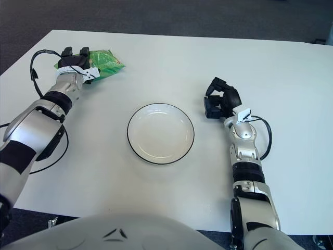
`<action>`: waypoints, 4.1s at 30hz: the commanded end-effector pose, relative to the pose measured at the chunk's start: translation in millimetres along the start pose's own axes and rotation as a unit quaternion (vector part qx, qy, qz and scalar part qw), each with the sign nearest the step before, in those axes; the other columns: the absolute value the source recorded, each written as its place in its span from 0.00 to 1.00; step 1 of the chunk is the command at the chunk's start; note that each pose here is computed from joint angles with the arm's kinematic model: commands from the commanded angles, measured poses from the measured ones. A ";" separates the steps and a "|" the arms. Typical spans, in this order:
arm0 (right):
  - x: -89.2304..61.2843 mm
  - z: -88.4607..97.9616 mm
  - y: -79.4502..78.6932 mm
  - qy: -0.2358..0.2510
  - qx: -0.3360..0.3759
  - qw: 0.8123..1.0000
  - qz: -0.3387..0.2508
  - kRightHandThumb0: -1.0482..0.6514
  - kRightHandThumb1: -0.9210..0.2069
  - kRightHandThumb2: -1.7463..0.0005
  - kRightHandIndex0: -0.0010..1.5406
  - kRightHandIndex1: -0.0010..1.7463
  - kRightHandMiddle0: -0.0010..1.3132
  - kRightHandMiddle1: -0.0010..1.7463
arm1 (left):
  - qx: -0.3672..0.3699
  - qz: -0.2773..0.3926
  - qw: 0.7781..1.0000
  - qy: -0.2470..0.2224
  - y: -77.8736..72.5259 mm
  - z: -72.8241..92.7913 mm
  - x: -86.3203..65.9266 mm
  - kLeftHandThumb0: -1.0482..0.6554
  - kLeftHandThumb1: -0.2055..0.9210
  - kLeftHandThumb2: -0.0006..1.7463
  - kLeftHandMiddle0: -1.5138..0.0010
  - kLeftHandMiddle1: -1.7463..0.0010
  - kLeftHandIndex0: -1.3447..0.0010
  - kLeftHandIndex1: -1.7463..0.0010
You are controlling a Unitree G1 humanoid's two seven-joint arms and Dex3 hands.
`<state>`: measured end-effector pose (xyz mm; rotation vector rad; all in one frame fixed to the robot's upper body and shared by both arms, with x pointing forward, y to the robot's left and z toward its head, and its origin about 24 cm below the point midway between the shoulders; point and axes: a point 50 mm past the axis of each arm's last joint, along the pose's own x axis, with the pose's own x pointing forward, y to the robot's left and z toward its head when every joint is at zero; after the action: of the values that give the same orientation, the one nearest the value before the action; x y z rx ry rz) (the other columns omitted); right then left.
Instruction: Put the snack into the plate.
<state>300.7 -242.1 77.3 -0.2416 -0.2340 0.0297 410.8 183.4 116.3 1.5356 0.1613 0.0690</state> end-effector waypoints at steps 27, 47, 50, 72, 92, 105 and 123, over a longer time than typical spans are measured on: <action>-21.3 -13.5 11.9 0.033 -0.031 0.999 0.017 0.33 0.56 0.22 0.89 1.00 0.49 1.00 | -0.025 -0.058 0.998 -0.020 -38.3 0.4 -11.3 0.00 1.00 0.56 1.00 0.13 1.00 0.64; -21.1 -9.4 12.9 0.039 -0.078 0.996 0.020 0.32 0.57 0.21 0.89 1.00 0.50 1.00 | -0.015 -0.012 0.999 -0.043 -43.8 -8.1 -15.4 0.58 0.64 0.62 0.71 0.00 0.86 0.05; -21.4 -9.9 13.6 0.043 -0.071 0.996 0.021 0.32 0.57 0.22 0.89 1.00 0.50 1.00 | -0.011 -0.004 0.999 -0.046 -46.9 -7.2 -17.0 0.60 0.50 0.74 0.61 0.00 0.76 0.02; -20.8 -8.0 15.2 0.037 -0.071 0.996 0.023 0.32 0.59 0.20 0.90 1.00 0.51 1.00 | -0.072 0.010 0.994 -0.079 -36.5 3.7 -14.7 0.62 0.23 0.90 0.43 0.09 0.57 0.00; -21.4 -4.7 13.5 0.031 -0.051 0.998 0.008 0.32 0.57 0.22 0.88 1.00 0.49 1.00 | -0.141 0.077 0.978 -0.132 -2.9 21.0 -9.2 0.62 0.19 0.93 0.42 0.08 0.54 0.00; -20.6 -7.6 10.7 0.036 -0.059 0.998 0.011 0.32 0.57 0.22 0.88 1.00 0.49 1.00 | -0.207 0.216 0.935 -0.190 49.4 28.1 -9.3 0.62 0.13 0.97 0.38 0.09 0.50 0.00; -18.8 -6.1 12.3 0.031 -0.065 0.997 0.007 0.33 0.56 0.22 0.88 1.00 0.49 1.00 | -0.273 0.328 0.871 -0.243 89.9 30.7 -22.6 0.61 0.13 1.00 0.42 0.01 0.49 0.00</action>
<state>290.2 -235.0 83.6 -0.3884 -0.2389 0.0145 399.7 148.9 203.8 0.9699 -0.7216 0.2200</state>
